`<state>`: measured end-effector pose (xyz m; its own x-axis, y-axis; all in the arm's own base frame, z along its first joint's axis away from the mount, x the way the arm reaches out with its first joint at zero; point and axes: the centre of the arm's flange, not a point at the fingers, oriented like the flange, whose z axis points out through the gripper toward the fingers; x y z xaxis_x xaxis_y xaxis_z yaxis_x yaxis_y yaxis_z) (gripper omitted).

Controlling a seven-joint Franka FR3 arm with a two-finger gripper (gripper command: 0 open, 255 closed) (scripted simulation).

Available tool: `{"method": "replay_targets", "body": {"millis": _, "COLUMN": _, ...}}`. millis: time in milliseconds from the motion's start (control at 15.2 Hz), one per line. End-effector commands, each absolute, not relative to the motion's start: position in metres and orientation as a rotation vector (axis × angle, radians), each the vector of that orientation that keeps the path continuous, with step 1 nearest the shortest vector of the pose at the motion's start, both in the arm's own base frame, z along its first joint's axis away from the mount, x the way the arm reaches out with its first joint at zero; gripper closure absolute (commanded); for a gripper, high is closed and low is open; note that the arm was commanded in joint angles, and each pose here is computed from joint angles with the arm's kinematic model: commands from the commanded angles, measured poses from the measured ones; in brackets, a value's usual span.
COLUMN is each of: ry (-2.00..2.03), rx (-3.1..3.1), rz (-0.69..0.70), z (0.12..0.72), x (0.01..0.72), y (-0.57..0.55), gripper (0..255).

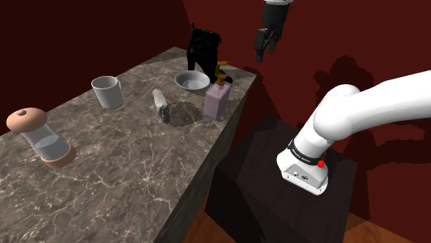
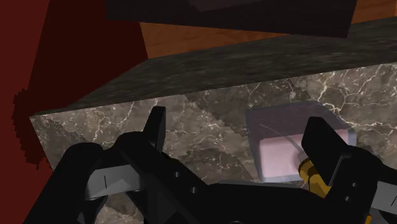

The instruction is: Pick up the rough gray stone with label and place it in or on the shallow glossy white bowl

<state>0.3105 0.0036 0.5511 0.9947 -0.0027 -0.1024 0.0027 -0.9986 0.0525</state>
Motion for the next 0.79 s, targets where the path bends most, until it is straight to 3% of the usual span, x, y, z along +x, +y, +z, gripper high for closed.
{"method": "replay_targets", "body": {"millis": 0, "ry": 0.000, "rx": 3.085, "rz": -0.159, "z": 0.551, "x": 0.311, "y": 0.004, "gripper": 0}}
{"method": "replay_targets", "body": {"millis": 726, "ry": -0.201, "rx": 3.096, "rz": -0.068, "z": 0.493, "x": 0.365, "y": 0.118, "gripper": 0}}
